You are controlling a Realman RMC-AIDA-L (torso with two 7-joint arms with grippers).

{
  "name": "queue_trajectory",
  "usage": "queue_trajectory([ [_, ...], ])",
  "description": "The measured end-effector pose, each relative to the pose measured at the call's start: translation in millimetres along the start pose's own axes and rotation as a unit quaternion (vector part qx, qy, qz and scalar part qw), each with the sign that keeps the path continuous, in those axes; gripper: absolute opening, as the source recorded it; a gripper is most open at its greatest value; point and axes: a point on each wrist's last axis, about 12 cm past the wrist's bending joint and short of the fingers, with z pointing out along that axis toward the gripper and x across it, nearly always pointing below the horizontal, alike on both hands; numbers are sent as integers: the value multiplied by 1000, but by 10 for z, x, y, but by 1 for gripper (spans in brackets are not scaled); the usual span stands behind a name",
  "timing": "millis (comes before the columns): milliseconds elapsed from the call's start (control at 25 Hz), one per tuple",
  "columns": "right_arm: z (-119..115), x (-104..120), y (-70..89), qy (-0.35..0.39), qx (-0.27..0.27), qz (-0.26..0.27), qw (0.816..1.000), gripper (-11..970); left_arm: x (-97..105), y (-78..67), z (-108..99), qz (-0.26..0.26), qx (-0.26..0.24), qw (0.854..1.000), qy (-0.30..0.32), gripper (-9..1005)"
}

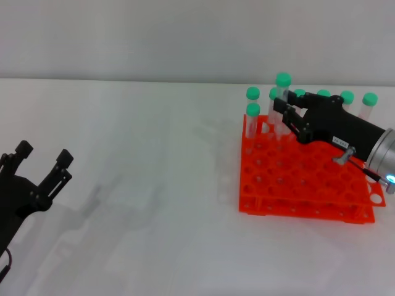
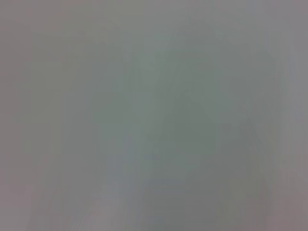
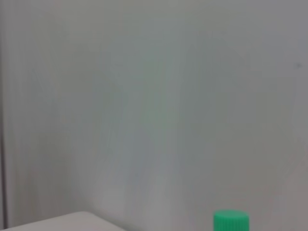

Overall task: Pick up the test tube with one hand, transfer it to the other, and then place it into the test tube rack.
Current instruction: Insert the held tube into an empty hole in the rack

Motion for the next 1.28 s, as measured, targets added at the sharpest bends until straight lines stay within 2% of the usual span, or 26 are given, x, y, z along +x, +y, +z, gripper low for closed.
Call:
queue_trajectory([
  [800, 165, 6, -10, 30, 12, 2, 999, 202, 90, -125, 13, -19, -4, 1000, 8, 856],
  [1280, 289, -42, -15, 39, 16, 0, 999, 202, 102, -125, -29, -21, -8, 1000, 11, 855],
])
